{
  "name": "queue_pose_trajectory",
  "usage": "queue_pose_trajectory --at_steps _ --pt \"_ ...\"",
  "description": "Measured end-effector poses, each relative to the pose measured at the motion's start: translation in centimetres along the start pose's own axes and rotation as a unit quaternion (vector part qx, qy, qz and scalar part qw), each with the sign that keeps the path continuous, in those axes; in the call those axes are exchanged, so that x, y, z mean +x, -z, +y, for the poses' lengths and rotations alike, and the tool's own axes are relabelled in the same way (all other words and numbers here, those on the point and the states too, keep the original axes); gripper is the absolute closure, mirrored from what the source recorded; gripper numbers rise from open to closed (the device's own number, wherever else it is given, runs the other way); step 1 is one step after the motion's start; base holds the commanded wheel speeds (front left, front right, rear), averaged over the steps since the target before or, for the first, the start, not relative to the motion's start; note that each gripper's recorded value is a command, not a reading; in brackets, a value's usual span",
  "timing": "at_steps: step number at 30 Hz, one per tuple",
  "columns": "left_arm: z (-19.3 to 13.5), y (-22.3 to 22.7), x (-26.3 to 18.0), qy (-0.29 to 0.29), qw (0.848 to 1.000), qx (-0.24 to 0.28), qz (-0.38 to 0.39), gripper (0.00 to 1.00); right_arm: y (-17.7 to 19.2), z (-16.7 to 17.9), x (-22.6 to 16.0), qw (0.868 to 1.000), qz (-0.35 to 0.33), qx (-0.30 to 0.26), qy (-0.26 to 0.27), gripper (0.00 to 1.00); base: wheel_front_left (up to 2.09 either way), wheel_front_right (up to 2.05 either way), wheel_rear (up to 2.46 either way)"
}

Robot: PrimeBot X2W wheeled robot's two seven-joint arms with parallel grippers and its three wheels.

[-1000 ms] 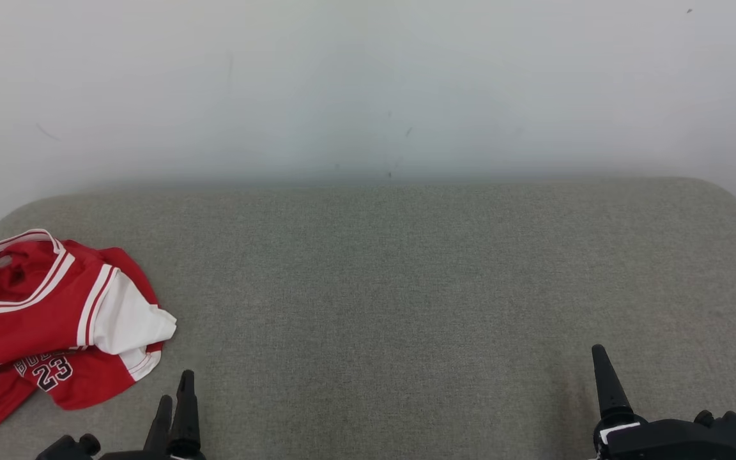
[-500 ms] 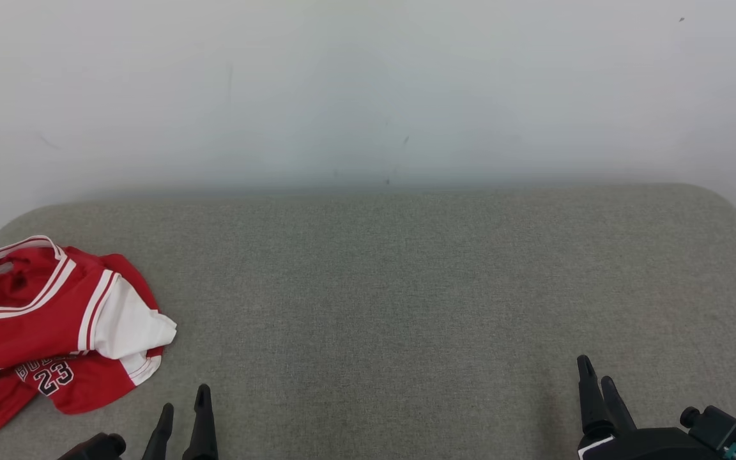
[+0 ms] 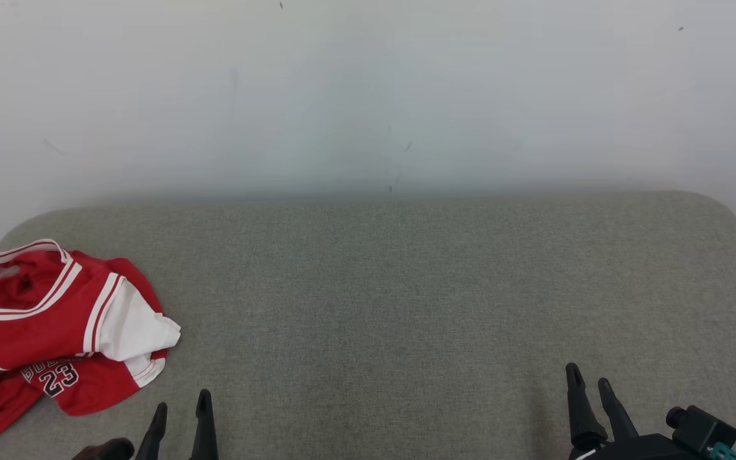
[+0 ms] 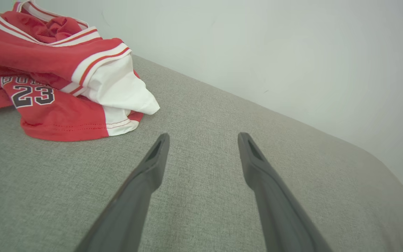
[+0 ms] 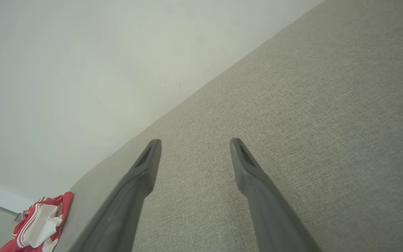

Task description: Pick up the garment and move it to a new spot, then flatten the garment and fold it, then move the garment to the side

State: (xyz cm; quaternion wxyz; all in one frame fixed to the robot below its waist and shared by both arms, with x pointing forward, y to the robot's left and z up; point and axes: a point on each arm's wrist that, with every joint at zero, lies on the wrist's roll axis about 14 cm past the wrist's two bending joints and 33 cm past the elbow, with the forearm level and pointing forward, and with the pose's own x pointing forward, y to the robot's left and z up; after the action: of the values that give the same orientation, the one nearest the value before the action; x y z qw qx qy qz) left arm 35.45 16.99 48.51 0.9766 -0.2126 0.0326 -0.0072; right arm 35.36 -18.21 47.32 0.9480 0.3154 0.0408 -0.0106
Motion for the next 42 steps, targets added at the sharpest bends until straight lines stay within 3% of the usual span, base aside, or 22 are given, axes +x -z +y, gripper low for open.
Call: queue_pose_trajectory --at_steps 26,42 --pt "-0.5 0.5 -1.2 0.016 0.993 0.116 -0.012 0.00 0.1 0.1 -1.0 0.992 0.001 -0.128 -0.013 0.00 0.00 0.00 0.00" --pt "-0.4 -0.5 -1.5 0.020 0.993 0.111 -0.038 0.00 1.0 0.6 -1.7 0.980 0.016 -0.195 -0.029 0.00 0.00 0.00 0.00"
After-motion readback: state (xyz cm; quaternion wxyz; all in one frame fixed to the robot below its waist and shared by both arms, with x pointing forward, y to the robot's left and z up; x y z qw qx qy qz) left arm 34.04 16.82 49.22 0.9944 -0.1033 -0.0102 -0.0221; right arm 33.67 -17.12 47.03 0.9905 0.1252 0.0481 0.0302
